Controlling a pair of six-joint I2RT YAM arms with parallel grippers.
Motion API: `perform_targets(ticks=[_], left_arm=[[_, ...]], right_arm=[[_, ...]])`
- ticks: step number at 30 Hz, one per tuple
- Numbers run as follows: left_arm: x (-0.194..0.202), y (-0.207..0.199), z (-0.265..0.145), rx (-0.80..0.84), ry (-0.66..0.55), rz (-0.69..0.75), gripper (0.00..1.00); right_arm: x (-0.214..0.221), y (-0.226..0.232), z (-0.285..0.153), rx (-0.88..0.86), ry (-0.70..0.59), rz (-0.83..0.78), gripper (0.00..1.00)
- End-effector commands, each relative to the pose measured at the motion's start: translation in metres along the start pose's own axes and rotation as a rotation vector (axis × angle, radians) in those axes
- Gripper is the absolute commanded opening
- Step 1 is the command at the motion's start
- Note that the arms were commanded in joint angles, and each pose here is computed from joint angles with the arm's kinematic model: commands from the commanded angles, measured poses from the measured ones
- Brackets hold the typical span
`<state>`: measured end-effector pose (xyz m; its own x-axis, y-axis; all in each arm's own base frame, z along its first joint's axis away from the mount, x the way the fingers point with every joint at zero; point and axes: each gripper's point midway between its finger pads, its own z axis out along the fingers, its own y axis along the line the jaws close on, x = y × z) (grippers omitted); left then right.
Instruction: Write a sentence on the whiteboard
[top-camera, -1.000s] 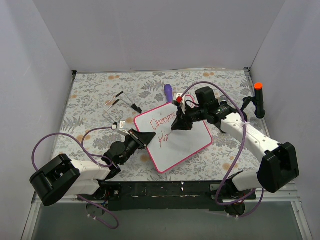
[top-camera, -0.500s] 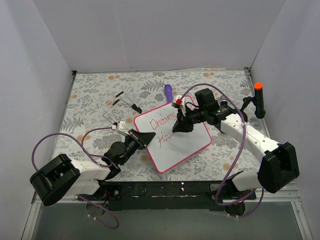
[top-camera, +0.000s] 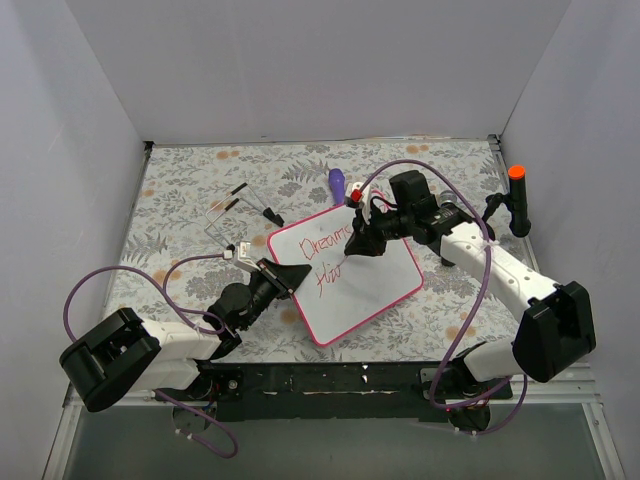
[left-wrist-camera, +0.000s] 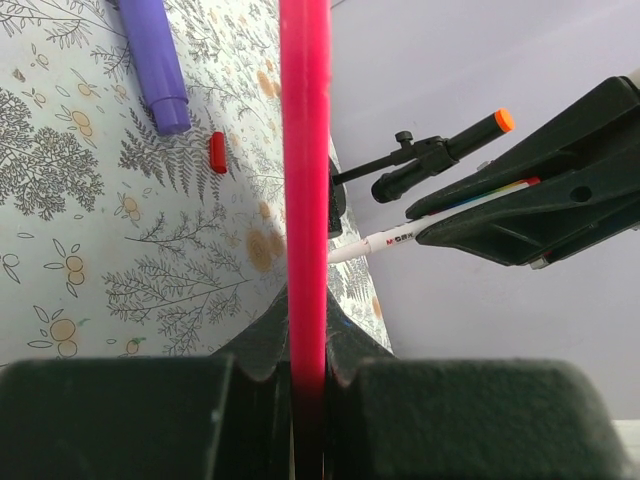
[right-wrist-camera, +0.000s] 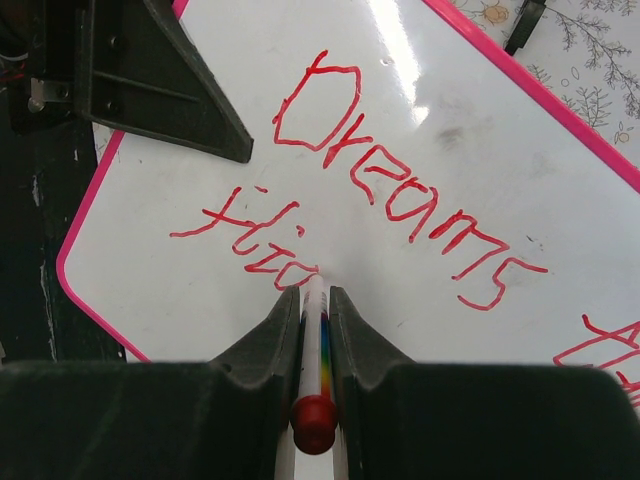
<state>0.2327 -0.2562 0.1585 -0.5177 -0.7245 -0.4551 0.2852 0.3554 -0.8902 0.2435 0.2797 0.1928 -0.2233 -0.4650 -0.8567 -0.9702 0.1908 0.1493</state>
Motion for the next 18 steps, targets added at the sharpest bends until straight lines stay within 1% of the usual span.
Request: perform_targets(ticks=[1,9,18], left_arm=[[-0.035,-0.072,-0.003,0.25,-0.113,-0.104,0.0],[-0.035,-0.071,-0.003,0.248,-0.114,-0.104,0.0],[-0.036,-0.072,-0.004,0.252,-0.116,-0.104,0.0]], right_arm=[[-0.018,-0.006,-0.003,0.02,-0.044,-0.035,0.01],[0.004,0.007,-0.004,-0.015,-0.01,-0.029,0.01],[0.024,0.03,-0.007,-0.099,0.015,-0.027,0.01]])
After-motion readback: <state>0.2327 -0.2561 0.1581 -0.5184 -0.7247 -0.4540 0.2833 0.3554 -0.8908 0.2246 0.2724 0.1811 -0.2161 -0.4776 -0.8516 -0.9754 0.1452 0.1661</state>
